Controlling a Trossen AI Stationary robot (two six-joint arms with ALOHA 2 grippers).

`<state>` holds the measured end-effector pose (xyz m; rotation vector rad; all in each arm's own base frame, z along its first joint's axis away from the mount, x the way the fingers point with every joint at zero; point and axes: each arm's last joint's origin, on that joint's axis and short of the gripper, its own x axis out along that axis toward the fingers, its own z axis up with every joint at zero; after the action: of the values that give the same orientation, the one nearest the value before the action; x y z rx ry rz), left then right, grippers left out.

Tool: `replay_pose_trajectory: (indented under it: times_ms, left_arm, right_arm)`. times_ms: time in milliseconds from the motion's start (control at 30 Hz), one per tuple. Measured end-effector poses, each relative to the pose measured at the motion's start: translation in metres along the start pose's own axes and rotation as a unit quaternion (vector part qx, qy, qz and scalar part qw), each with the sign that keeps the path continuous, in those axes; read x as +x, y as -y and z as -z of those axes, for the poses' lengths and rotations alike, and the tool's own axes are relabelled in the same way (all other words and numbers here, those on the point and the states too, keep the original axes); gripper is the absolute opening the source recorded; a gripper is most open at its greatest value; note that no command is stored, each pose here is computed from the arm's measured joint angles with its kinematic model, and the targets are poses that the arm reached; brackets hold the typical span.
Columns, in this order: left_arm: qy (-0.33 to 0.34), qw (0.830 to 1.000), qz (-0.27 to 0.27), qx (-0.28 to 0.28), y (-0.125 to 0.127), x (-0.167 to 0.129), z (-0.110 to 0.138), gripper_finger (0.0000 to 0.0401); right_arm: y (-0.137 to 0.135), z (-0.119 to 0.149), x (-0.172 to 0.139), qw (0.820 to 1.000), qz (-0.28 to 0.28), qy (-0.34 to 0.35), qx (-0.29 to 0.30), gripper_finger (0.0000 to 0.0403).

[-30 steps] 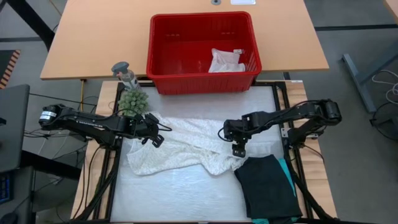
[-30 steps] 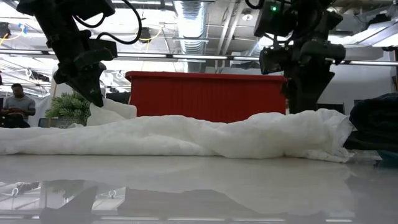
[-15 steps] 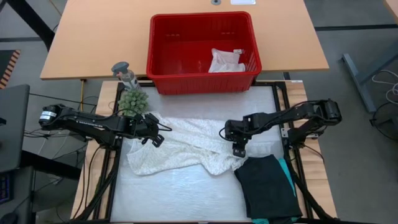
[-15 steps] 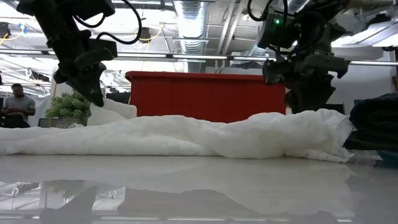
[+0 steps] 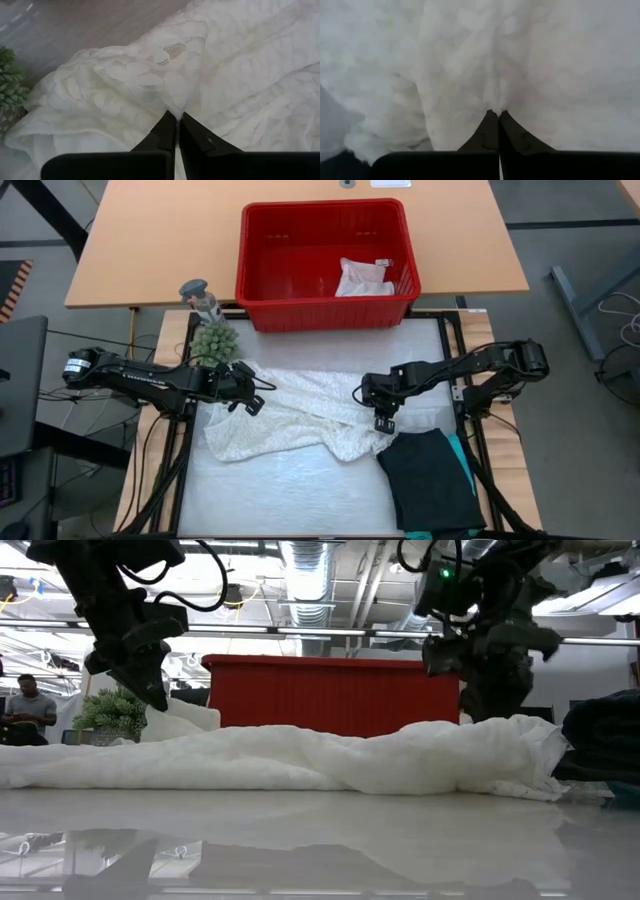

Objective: Fold Laundry from Bin
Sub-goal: Fold the white t-shirt

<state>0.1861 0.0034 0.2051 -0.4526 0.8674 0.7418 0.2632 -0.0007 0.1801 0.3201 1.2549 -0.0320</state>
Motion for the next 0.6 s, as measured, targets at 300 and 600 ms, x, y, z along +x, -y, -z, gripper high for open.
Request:
replay_pose_trajectory:
  times_ms: [300, 600]
  left_arm:
    - [0.038, 0.999, 0.029, -0.004, 0.011, -0.023, -0.026, 0.0]
    - [0.132, 0.991, 0.0, 0.017, 0.016, -0.074, -0.07, 0.0]
  right_arm:
    - [-0.009, -0.026, -0.068, 0.993, 0.113, 0.039, -0.013, 0.0016]
    - [-0.015, -0.032, -0.135, 0.959, 0.279, 0.044, 0.022, 0.0016]
